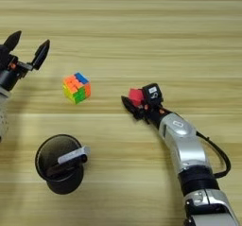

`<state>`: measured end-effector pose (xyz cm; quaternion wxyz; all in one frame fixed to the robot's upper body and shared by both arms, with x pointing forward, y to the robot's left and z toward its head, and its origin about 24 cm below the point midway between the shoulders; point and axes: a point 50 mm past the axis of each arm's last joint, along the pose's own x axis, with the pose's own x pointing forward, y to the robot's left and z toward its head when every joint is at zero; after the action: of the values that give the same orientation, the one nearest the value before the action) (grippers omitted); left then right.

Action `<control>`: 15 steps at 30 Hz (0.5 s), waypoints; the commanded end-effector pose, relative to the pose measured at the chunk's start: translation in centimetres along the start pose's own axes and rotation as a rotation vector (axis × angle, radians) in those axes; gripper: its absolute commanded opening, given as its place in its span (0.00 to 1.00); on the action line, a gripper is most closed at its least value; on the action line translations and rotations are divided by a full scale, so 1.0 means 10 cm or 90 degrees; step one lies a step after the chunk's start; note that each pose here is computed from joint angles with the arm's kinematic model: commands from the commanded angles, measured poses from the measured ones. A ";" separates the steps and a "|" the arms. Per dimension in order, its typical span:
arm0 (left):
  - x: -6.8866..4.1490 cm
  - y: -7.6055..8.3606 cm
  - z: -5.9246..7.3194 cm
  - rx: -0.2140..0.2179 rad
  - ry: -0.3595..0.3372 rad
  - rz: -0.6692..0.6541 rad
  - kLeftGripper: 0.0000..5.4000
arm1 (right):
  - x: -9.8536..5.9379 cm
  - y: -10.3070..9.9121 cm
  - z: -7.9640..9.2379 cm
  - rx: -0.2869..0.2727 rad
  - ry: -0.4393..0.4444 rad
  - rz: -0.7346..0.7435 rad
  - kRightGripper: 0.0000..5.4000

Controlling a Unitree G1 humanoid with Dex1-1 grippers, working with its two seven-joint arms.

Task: Move the objects on the table

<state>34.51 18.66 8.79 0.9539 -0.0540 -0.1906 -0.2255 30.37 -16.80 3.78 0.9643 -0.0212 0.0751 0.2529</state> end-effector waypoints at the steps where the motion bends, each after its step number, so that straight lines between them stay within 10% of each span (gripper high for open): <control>1: -0.10 0.05 -0.01 0.006 0.012 0.002 1.00 | 0.00 0.04 0.14 -0.023 -0.021 0.015 0.59; 15: -0.41 0.17 0.01 0.053 0.048 -0.007 1.00 | -0.07 0.32 0.70 -0.098 -0.110 0.106 0.59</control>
<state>32.01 21.08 7.31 0.9573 -0.0114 -0.1738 -0.2307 29.51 -14.38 9.76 0.9456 -0.0629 -0.0143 0.3189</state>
